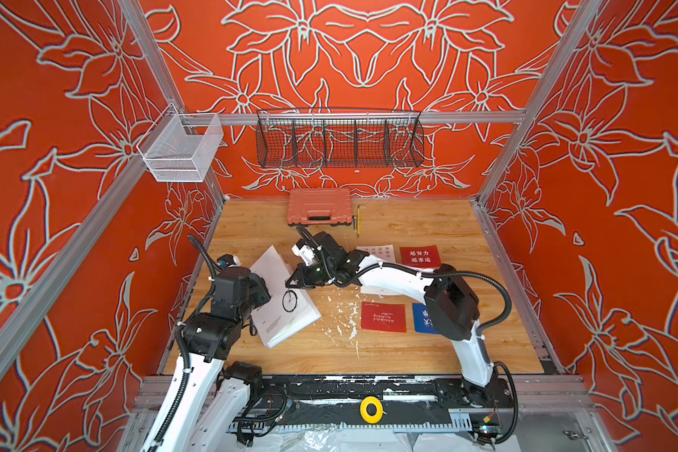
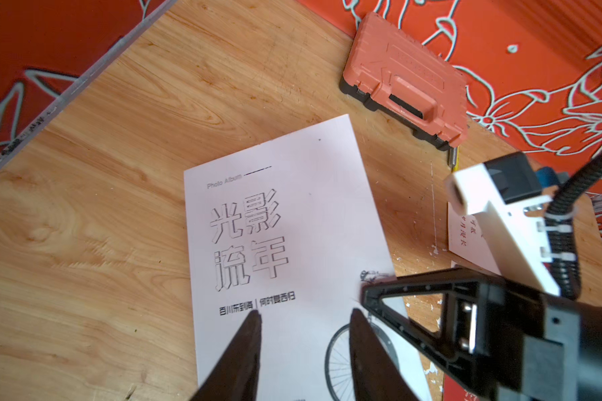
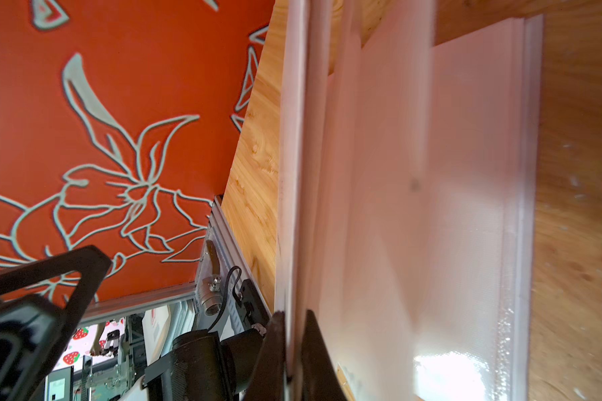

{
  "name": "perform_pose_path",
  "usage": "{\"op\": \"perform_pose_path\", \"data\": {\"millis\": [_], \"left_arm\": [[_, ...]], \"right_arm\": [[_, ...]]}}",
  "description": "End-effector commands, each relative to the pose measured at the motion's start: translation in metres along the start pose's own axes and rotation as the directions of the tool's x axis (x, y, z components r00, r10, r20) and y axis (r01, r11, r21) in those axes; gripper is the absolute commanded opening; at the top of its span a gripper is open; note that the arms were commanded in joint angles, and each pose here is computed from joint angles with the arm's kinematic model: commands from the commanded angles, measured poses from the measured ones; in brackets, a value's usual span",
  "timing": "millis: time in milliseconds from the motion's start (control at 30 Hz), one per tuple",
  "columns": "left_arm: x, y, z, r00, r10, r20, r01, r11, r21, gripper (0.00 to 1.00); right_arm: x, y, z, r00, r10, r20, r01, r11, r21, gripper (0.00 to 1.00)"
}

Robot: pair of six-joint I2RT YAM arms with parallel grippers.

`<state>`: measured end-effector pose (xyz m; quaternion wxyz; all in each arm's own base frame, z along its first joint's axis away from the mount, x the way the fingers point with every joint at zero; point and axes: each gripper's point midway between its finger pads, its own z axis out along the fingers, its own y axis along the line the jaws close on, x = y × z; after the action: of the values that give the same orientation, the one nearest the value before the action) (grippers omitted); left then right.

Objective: Place the photos into the photo albums
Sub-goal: Open the photo album at the center of the board.

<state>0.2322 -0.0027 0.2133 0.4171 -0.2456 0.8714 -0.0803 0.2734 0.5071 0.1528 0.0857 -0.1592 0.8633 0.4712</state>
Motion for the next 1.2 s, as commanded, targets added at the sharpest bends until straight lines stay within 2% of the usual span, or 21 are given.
{"op": "perform_pose_path", "data": {"millis": [0, 333, 567, 800, 967, 1167], "left_arm": [[0.010, -0.005, 0.014, 0.999, -0.019, -0.048, 0.020, 1.000, 0.022, 0.41], [0.035, -0.023, 0.052, 0.985, -0.009, -0.171, 0.025, 0.995, 0.095, 0.41], [0.056, -0.019, 0.081, 0.969, -0.029, -0.244, 0.045, 0.997, 0.060, 0.42], [0.063, -0.011, 0.101, 0.959, -0.022, -0.283, 0.020, 1.000, -0.009, 0.44], [0.074, -0.004, 0.120, 0.938, -0.034, -0.345, 0.011, 0.998, -0.066, 0.44], [0.083, 0.007, 0.133, 0.938, -0.066, -0.342, 0.031, 0.994, -0.106, 0.43]], "right_arm": [[-0.013, -0.010, -0.027, 0.998, -0.007, 0.070, 0.005, 0.999, 0.035, 0.00], [-0.027, -0.052, -0.091, 0.982, 0.025, 0.188, -0.050, 0.991, 0.127, 0.00], [-0.037, -0.044, -0.121, 0.963, -0.015, 0.268, -0.038, 0.981, 0.192, 0.00], [-0.042, -0.019, -0.102, 0.971, -0.037, 0.236, -0.014, 0.977, 0.212, 0.00], [-0.040, 0.004, -0.086, 0.977, -0.045, 0.210, 0.008, 0.985, 0.171, 0.00], [-0.039, 0.024, -0.069, 0.982, -0.035, 0.188, 0.014, 0.994, 0.112, 0.05]]}}
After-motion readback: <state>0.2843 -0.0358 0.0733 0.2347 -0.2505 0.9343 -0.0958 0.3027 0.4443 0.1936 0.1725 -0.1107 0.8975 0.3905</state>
